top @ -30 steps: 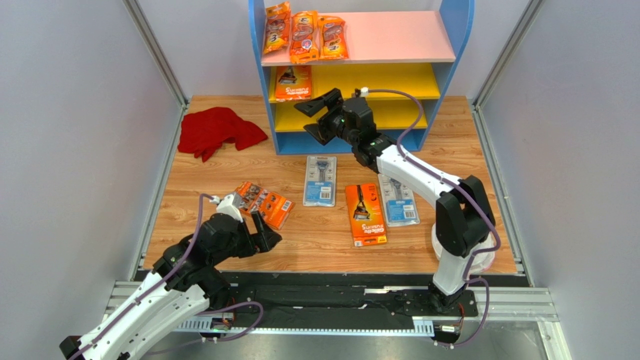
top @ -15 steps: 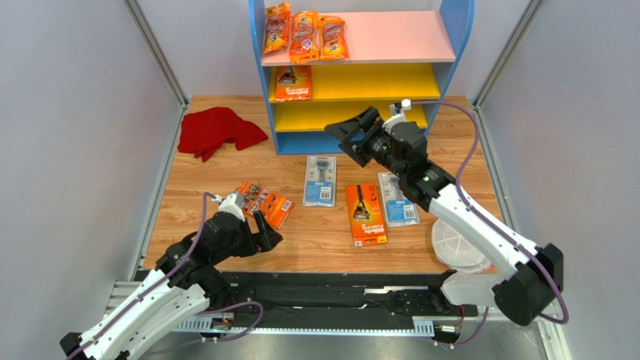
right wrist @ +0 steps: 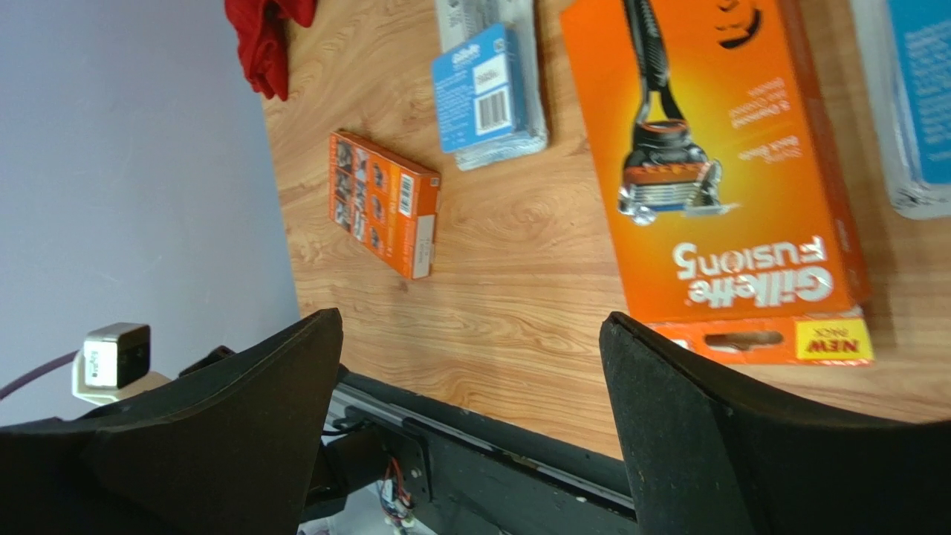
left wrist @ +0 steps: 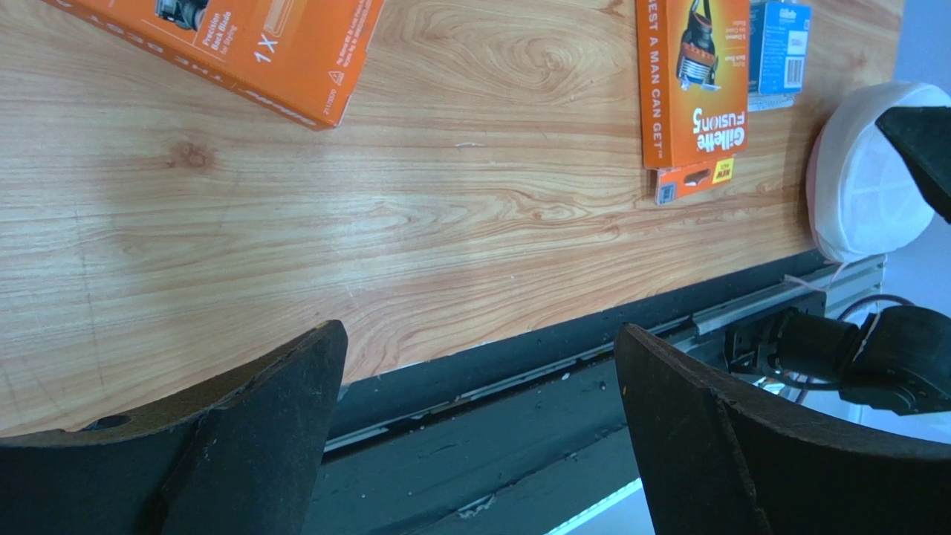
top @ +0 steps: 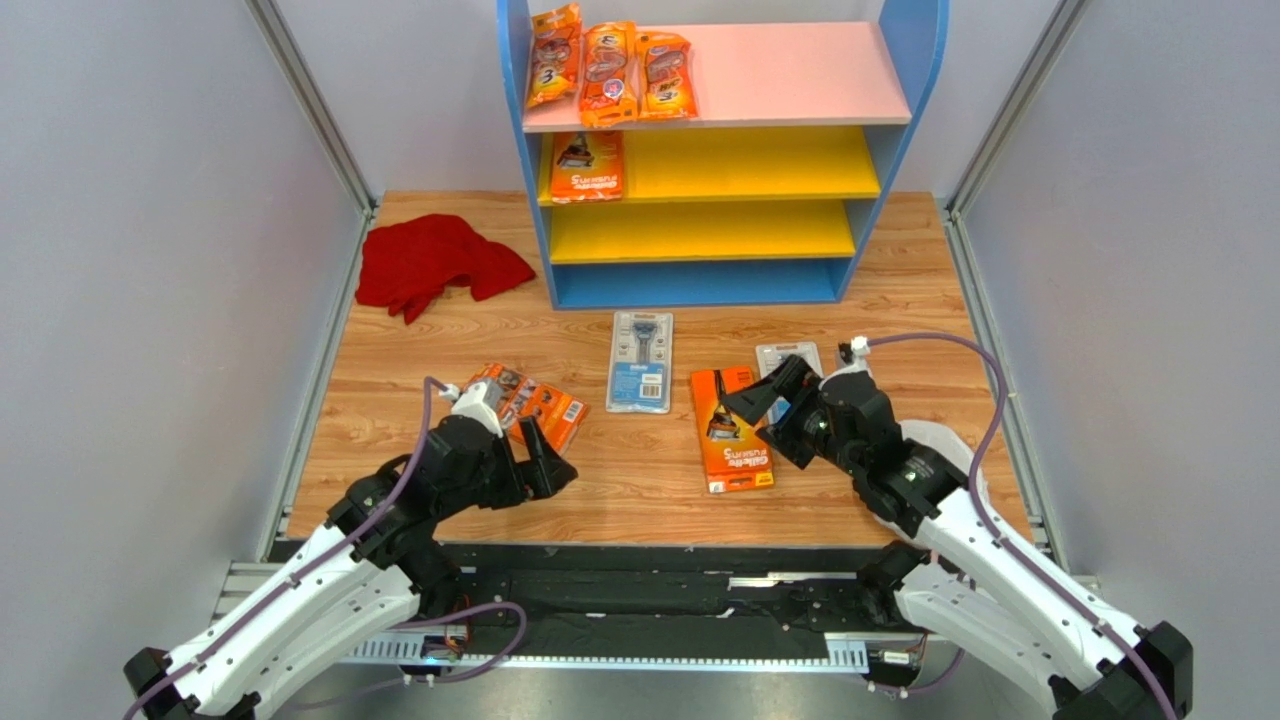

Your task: Place and organize the shaving razors onto the shelf

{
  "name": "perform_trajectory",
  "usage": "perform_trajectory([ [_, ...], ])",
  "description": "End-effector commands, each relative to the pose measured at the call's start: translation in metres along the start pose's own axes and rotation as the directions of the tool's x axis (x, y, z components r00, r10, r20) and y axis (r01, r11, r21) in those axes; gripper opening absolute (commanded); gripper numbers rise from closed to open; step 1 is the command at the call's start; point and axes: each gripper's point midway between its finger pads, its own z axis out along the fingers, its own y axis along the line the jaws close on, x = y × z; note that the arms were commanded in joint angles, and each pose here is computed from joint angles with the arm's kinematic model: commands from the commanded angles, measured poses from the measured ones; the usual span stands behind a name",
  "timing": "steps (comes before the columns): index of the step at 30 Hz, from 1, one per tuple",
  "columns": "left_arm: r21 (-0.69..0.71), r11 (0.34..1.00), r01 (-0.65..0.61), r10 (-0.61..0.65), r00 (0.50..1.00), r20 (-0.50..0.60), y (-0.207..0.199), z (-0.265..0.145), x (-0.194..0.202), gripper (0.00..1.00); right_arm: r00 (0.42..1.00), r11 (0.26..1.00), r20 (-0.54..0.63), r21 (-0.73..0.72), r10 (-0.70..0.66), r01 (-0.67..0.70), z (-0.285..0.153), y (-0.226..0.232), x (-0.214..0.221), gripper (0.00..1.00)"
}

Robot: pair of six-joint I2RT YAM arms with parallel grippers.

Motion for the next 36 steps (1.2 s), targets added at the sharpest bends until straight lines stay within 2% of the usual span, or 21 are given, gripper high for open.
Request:
perform_trajectory([
  [1, 0.05, 0.998, -0.024, 0.024, 1.0, -0.007, -0.012, 0.006, -0.001, 0.99, 0.999, 0.999, 0.032, 0.026, 0.019, -0.019, -0.011, -0.015, -0.001, 0.89],
  [3, 0.051, 0.998, -0.023, 0.023, 1.0, -0.005, -0.013, 0.008, -0.002, 0.99, 0.999, 0.999, 0.036, 0.03, 0.016, -0.017, -0.014, -0.018, 0.0, 0.89],
  [8, 0.166, 0.986, -0.009, 0.02, 0.998, -0.064, -0.04, 0.018, 0.003, 0.99, 1.0, 0.997, 0.025, 0.076, 0.003, -0.005, -0.017, -0.032, 0.004, 0.89],
  [9, 0.186, 0.983, -0.01, 0.024, 0.997, -0.076, -0.046, 0.02, 0.005, 0.94, 1.0, 0.997, 0.026, 0.078, 0.004, -0.006, -0.019, -0.033, 0.004, 0.89],
  [14, 0.248, 0.969, -0.004, 0.046, 0.985, -0.164, -0.076, 0.046, 0.015, 0.91, 0.999, 0.994, 0.029, 0.105, 0.025, -0.027, -0.02, -0.047, 0.008, 0.89],
  [15, 0.234, 0.972, 0.008, 0.043, 0.977, -0.211, -0.077, 0.056, 0.025, 0.89, 0.999, 0.993, 0.025, 0.114, 0.028, -0.031, -0.019, -0.052, 0.009, 0.89],
  [18, 0.276, 0.961, 0.018, 0.056, 0.964, -0.258, -0.101, 0.073, 0.033, 0.84, 0.999, 0.99, 0.024, 0.134, 0.035, -0.038, -0.021, -0.06, 0.01, 0.89],
  [21, 0.287, 0.958, 0.019, 0.066, 0.957, -0.283, -0.122, 0.09, 0.039, 0.78, 0.998, 0.986, 0.03, 0.161, 0.048, -0.052, -0.023, -0.072, 0.011, 0.89],
  [26, 0.368, 0.928, 0.059, 0.054, 0.955, -0.29, -0.162, 0.112, 0.042, 0.76, 0.997, 0.975, 0.024, 0.208, 0.077, -0.08, -0.023, -0.097, 0.015, 0.9],
  [30, 0.399, 0.909, 0.119, 0.018, 0.946, -0.323, -0.175, 0.134, 0.052, 0.69, 0.995, 0.969, 0.005, 0.229, 0.1, -0.098, -0.019, -0.113, 0.02, 0.9],
  [36, 0.388, 0.91, 0.144, -0.001, 0.938, -0.346, -0.174, 0.148, 0.068, 0.67, 0.991, 0.964, -0.018, 0.235, 0.131, -0.123, -0.007, -0.132, 0.029, 0.9],
])
